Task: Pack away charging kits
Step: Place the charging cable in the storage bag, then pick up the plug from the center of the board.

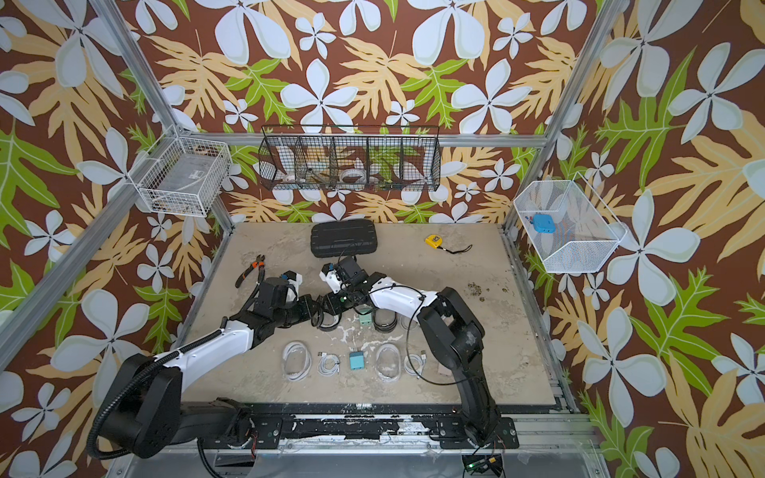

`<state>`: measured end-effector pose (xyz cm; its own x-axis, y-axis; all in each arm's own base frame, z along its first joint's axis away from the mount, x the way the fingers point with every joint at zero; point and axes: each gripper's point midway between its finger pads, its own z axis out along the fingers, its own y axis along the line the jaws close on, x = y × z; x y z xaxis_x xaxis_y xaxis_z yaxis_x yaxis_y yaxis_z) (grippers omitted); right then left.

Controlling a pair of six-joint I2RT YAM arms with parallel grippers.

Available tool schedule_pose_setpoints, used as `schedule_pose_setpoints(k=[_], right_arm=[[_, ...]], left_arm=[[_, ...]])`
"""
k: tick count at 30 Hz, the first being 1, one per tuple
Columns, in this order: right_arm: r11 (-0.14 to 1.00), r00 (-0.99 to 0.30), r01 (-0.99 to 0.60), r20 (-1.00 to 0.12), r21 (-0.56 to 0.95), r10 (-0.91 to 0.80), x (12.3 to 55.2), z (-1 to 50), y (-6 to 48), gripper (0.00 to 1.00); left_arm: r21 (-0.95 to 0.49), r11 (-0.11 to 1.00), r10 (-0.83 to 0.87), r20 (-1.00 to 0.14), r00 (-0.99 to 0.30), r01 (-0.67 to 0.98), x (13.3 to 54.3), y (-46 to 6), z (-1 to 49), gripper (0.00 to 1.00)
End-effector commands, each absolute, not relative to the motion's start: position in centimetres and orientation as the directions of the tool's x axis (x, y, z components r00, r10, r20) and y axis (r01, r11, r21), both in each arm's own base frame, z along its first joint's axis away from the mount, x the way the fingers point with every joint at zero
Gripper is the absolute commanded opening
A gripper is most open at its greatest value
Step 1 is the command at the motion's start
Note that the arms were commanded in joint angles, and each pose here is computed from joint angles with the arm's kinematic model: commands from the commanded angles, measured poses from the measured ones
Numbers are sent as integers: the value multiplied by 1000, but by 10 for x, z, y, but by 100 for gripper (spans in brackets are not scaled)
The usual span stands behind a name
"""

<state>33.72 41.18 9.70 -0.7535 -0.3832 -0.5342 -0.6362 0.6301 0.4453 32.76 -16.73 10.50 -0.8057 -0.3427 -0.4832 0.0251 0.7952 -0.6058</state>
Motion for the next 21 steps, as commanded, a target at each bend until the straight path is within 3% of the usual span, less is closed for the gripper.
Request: schedule_pose_setpoints(k=[1, 6, 10, 21], right_arm=[[683, -769, -605, -523, 409, -369, 342, 102, 394, 38], [818, -804, -507, -490, 271, -336, 353, 89, 339, 56], [860, -818, -473, -458, 189, -349, 351, 73, 317, 66], [890, -850, -437, -382, 129, -361, 345, 38, 302, 73]], left_arm=[[-590, 807, -335, -493, -803, 25, 329, -166, 106, 0], [-555, 832, -346, -531, -773, 9, 333, -156, 114, 0], [-544, 839, -341, -549, -763, 16, 337, -155, 123, 0], [-546, 837, -328, -561, -760, 42, 336, -157, 129, 0]])
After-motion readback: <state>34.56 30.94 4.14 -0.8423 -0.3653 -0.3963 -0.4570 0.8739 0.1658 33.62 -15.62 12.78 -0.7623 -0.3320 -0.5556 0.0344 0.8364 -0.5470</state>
